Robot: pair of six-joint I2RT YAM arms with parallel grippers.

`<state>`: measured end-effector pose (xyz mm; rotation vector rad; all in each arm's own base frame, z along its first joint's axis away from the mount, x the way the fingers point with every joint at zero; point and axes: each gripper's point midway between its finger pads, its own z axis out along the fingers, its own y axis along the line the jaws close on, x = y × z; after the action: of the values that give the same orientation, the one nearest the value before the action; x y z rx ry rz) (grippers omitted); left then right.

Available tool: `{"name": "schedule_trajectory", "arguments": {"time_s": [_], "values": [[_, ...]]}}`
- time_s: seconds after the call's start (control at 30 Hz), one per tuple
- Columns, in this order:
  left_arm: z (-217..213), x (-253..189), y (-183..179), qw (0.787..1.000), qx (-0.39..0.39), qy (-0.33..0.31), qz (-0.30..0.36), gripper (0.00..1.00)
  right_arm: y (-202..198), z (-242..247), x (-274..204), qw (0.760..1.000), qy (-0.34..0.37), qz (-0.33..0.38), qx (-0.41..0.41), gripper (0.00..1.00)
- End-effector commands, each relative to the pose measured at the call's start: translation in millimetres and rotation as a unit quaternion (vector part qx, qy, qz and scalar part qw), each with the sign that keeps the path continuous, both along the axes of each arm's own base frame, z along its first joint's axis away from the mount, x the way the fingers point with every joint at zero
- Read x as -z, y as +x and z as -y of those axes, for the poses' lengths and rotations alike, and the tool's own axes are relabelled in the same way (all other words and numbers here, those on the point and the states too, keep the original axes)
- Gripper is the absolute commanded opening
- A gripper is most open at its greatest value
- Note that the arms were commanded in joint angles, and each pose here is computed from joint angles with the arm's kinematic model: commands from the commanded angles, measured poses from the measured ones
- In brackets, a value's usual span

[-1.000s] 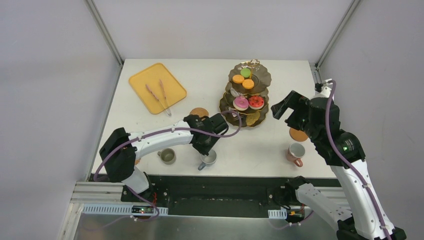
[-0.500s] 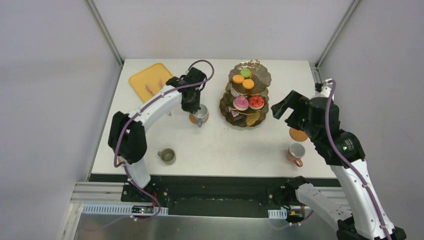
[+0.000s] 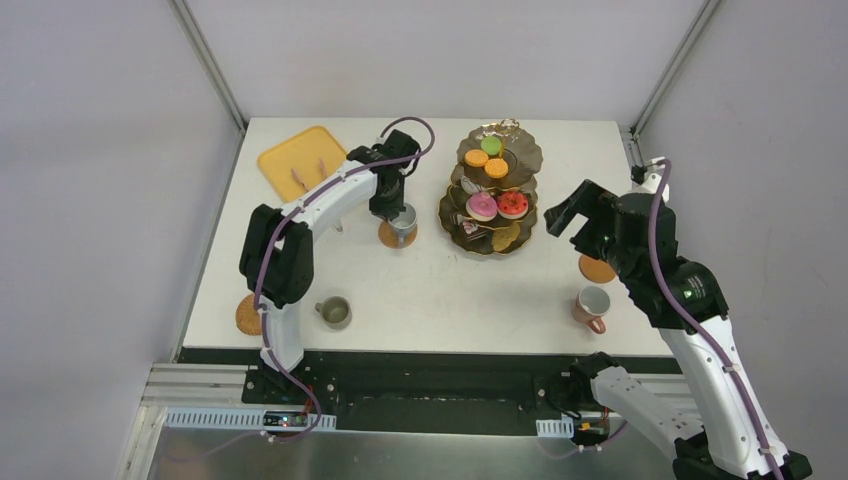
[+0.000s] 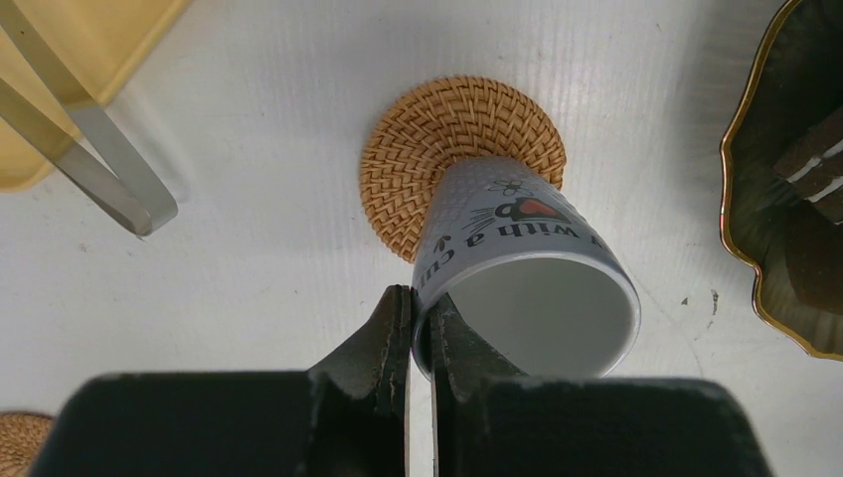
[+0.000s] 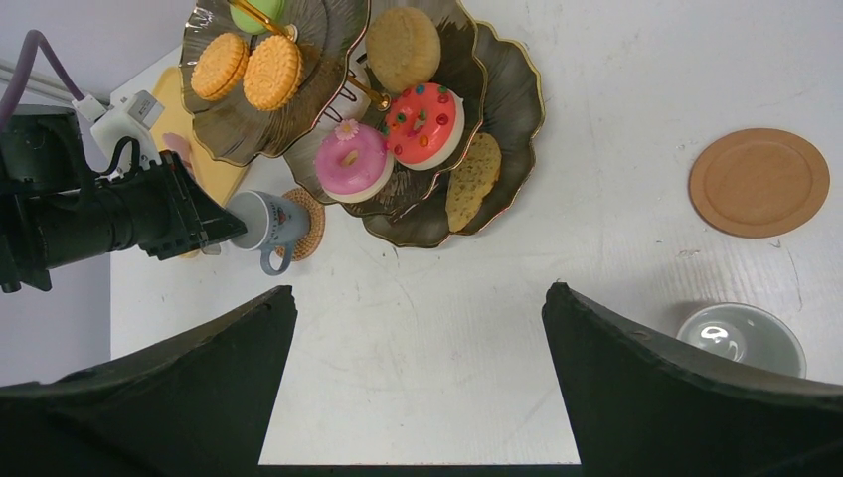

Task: Serve the afternoon tea
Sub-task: Place the cup on the coaster.

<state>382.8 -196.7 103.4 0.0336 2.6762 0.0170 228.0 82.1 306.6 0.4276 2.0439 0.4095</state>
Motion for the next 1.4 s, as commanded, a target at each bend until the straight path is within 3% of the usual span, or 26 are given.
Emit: {"name": "schedule_trajectory", "arguments": {"time_s": [0.0, 0.57, 0.63, 0.77, 0.97, 1.13, 1.27, 1.33, 1.37], "values": [[-6, -25, 13, 0.999, -0.014, -0.009, 0.035, 0.0, 1, 3, -14, 1.0, 0.007, 0.019, 0.011, 0.99], [-16, -5, 4, 1.0, -0.018, -0.016, 0.007, 0.02, 9, -3, -11, 1.0, 0.005, 0.015, 0.004, 0.99], [-17, -7, 3, 1.0, -0.018, -0.017, 0.008, 0.13, 9, -3, -11, 1.0, 0.004, 0.015, 0.004, 0.99], [-21, -22, 2, 1.0, -0.016, -0.012, 0.021, 0.27, 9, -4, -11, 1.0, 0.006, 0.015, 0.003, 0.99], [-32, -75, 3, 0.998, -0.011, -0.005, 0.061, 0.56, 7, -3, -9, 1.0, 0.0, 0.014, -0.001, 0.99], [-69, -109, -30, 0.996, -0.048, 0.018, 0.08, 0.76, 5, -4, -10, 1.0, 0.002, 0.016, -0.008, 0.99], [-136, -108, -85, 0.981, -0.176, 0.018, 0.082, 0.75, 5, -9, -7, 1.0, 0.011, 0.014, -0.015, 0.99], [-175, -97, -112, 0.961, -0.262, -0.013, 0.085, 0.64, 5, -12, -6, 1.0, 0.017, 0.012, -0.02, 0.99], [-191, -88, -126, 0.948, -0.304, -0.03, 0.084, 0.52, 6, -14, -5, 1.0, 0.019, 0.009, -0.022, 0.99]]}}
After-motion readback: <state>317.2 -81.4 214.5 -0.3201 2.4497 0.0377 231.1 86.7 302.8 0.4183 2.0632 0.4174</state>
